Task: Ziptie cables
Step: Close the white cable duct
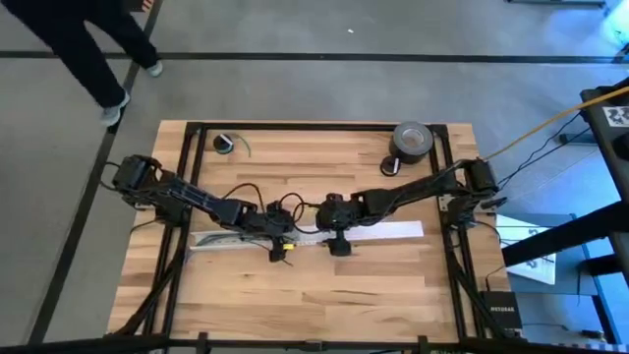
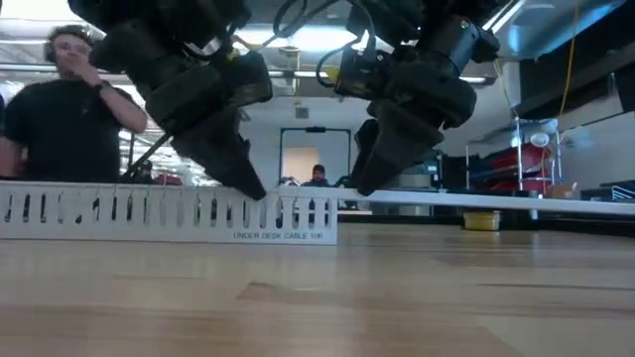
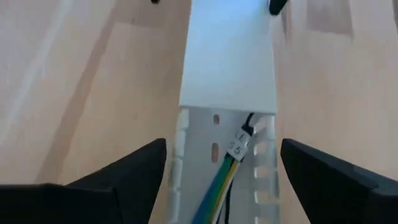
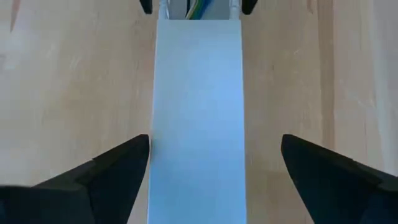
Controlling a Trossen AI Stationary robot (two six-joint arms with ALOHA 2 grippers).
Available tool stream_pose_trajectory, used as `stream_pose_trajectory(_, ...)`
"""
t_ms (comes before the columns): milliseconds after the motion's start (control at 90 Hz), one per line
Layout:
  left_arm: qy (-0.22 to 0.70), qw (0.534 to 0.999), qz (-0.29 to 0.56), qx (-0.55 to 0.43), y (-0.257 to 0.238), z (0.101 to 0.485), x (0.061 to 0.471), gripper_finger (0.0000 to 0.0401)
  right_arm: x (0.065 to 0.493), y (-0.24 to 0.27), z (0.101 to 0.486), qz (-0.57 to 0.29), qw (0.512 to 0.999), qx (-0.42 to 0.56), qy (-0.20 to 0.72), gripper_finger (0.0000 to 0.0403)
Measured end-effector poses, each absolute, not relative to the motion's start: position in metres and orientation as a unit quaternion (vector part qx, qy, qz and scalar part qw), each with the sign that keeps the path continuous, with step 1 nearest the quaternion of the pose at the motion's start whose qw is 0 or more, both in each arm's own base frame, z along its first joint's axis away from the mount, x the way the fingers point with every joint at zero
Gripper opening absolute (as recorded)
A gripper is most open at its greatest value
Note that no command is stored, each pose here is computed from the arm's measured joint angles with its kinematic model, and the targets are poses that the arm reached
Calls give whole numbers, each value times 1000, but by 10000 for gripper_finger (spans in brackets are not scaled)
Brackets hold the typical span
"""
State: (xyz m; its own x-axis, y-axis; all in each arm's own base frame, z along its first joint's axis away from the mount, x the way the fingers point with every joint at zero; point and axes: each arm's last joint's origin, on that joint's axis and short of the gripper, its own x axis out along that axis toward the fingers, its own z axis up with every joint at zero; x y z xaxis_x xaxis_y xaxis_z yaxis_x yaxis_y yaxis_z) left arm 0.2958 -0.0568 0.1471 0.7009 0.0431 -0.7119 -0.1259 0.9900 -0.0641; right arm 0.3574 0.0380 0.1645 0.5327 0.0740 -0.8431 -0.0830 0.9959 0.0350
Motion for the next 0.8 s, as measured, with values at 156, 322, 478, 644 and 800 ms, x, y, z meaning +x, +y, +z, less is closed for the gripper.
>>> stream_pose_trajectory(156, 373, 926, 39, -41, -59, 138, 303, 300, 358, 38, 163, 45, 875, -5, 482, 351)
stream_pose_trajectory(322, 387, 920, 43, -37, -59, 133, 302, 300, 357, 38, 162, 45, 873, -5, 485, 351)
stream_pose_trajectory(478, 388, 920, 46, -38, -58, 133, 302, 300, 357, 38, 162, 46, 873, -6, 485, 337)
stream_pose_trajectory(644, 389, 919, 47, -41, -58, 133, 302, 300, 357, 40, 162, 75, 870, 5, 487, 300)
stream_pose_trajectory(800, 389, 919, 47, -41, -58, 133, 302, 300, 355, 40, 161, 75, 865, 7, 497, 279)
